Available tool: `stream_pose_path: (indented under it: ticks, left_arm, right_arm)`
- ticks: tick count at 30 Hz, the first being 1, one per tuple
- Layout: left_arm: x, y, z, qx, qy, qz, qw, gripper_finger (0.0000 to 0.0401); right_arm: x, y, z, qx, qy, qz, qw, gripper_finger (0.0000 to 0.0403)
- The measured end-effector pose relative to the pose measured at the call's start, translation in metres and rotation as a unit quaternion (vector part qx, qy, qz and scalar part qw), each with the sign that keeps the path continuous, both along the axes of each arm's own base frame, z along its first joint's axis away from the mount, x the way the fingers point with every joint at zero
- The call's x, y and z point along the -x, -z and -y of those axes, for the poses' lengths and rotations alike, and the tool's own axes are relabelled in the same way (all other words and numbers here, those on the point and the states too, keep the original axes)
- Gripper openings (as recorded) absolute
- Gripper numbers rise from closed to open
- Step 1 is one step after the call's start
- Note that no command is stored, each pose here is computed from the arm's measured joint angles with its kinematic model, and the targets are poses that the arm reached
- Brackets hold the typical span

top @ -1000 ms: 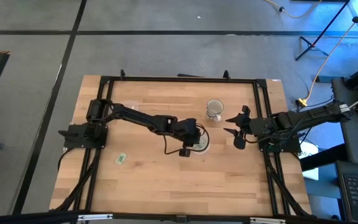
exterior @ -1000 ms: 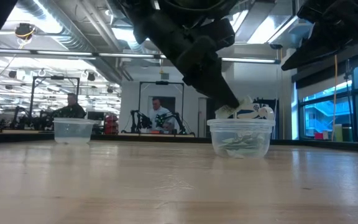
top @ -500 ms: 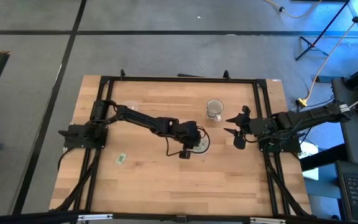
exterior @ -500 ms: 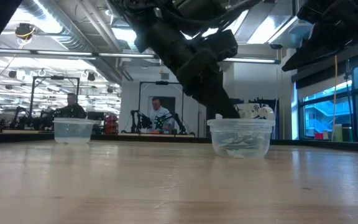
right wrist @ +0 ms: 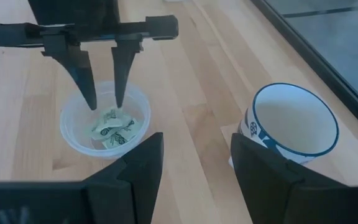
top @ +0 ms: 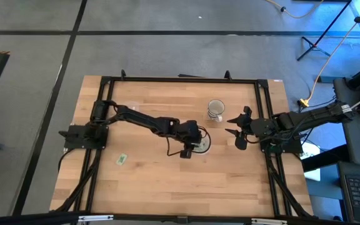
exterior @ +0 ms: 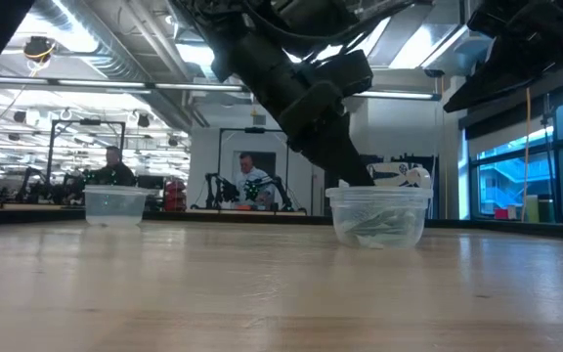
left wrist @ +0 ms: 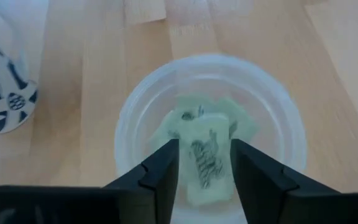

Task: Pick and place Stevia / Truvia into bins
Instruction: Put the green stevia packet into the circular transparent container

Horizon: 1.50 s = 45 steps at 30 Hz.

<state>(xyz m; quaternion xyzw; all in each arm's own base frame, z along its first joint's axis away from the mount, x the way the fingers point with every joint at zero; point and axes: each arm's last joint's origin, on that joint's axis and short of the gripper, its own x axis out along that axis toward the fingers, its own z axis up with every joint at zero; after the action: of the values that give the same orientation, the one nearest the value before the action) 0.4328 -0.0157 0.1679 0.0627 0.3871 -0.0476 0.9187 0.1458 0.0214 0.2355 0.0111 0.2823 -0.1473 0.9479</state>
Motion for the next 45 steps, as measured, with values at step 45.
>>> stream_pose_path:
  ticks: [45]
  left_arm:
    - [0.24, 0.016, 0.068, 0.171, -0.479, -0.449, 0.734, 0.0217]
  right_arm:
    - [0.0, 0.0, 0.0, 0.0, 0.002, -0.001, 1.0, 0.0192]
